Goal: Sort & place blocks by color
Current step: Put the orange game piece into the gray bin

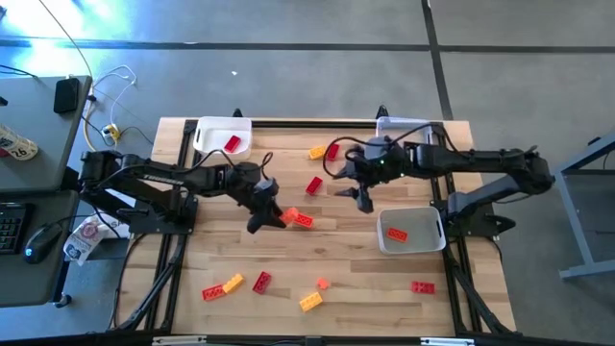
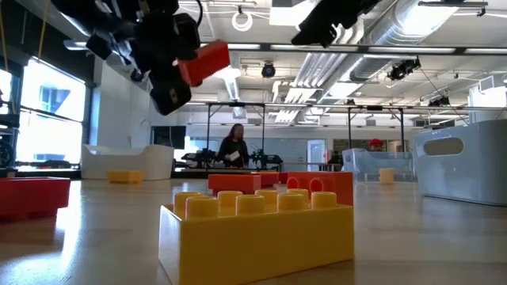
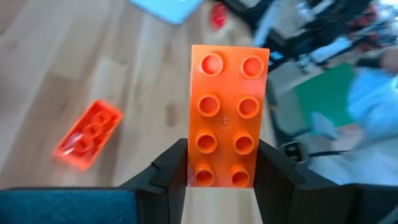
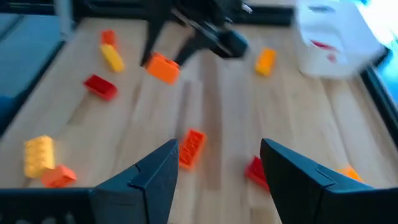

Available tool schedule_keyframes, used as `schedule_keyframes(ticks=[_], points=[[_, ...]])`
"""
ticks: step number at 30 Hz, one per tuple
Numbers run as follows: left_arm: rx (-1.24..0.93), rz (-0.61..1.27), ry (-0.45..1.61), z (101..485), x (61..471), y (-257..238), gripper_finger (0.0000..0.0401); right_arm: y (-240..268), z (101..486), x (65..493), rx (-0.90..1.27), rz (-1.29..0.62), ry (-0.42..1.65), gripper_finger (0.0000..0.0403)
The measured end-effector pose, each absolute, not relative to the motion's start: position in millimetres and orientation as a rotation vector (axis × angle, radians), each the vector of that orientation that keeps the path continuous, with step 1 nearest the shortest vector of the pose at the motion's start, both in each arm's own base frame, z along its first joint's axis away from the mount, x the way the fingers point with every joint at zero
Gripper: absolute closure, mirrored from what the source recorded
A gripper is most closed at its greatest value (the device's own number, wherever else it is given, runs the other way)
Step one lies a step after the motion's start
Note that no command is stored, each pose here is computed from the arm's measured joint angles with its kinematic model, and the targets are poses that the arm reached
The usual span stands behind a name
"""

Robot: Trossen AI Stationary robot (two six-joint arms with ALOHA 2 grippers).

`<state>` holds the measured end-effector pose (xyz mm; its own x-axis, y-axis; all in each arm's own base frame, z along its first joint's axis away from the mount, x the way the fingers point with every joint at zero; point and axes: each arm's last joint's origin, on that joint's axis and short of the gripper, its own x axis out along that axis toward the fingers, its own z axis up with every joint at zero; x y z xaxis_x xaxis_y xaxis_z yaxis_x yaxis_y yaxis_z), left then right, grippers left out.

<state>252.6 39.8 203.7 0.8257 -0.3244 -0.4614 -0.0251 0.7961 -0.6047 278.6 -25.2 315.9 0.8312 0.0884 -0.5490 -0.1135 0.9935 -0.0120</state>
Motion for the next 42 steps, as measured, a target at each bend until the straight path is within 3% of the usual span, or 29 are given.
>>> schedule_keyframes(ticks=[13, 25, 35, 42], points=[[-0.759, -0.418, 0.436, 222.4, 262.2, 41.5, 0.0277, -1.6, 304.4, 321.1, -0.192, 0.33, 0.372, 0.019], [-0.78, -0.438, 0.386, 235.3, 274.5, 54.2, 0.0277, 8.2, 298.1, 341.5, -0.284, 0.389, 0.241, 0.019], [-0.797, -0.474, 0.424, 231.7, 299.2, 61.4, 0.0277, 7.8, 290.7, 345.7, -0.302, 0.397, 0.261, 0.019], [-0.774, -0.479, 0.422, 230.1, 308.6, 64.8, 0.0277, 9.0, 287.3, 344.8, -0.286, 0.444, 0.284, 0.023]])
